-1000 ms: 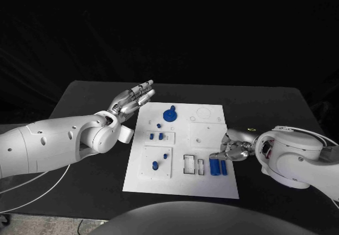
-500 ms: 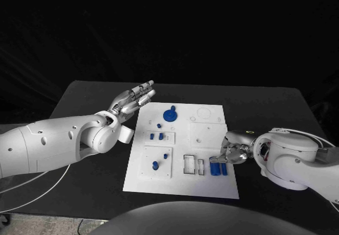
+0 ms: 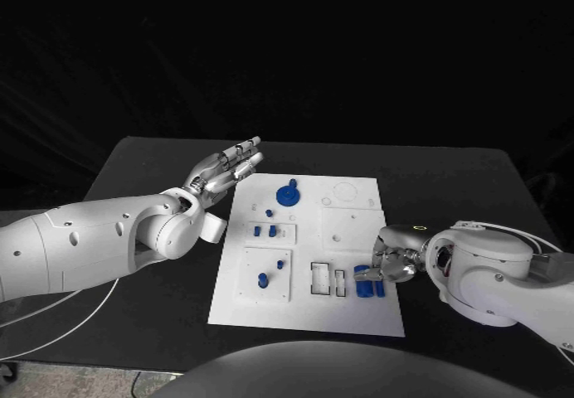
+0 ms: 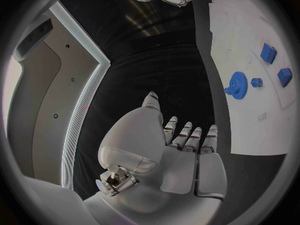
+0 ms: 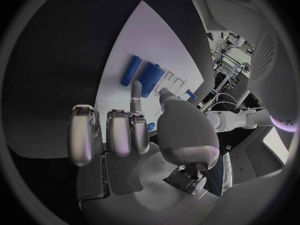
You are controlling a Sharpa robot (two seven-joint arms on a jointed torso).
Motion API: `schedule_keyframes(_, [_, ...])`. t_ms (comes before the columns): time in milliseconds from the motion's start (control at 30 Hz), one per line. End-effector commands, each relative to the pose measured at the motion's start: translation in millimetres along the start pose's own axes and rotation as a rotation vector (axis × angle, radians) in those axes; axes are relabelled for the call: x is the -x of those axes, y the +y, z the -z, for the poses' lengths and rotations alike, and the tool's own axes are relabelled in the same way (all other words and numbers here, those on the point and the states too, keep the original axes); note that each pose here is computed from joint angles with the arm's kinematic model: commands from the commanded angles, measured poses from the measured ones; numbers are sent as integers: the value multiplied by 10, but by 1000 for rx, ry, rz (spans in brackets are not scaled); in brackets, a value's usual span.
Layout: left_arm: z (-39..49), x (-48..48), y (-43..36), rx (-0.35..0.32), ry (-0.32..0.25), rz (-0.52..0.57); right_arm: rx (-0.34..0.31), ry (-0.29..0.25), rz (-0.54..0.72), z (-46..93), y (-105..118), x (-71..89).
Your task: Assemble the parts on the task board
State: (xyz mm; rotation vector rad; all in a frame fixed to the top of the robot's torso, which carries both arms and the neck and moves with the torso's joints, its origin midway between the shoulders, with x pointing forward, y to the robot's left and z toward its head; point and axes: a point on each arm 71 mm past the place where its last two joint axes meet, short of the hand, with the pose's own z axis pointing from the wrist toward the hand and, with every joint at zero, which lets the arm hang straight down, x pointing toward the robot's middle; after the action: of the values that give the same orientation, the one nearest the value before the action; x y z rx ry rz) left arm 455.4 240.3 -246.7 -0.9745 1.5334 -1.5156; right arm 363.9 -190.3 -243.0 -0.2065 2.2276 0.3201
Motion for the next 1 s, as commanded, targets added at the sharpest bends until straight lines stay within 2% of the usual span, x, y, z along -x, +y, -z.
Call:
schedule_keyframes(33, [0,-17,-5,-4,18,13,1,-17,12,-5,20,-16])
schedule_keyframes(300, [6,-14,0,2,20,15,5,-30,22,-38,49,-37])
schedule_keyframes(633, [14,-11,3,8,24,17,-24,17,66,-104,34,-152])
schedule_keyframes(1000, [13,-18,8,13,34,16,-17,26,75,-189,103,-212])
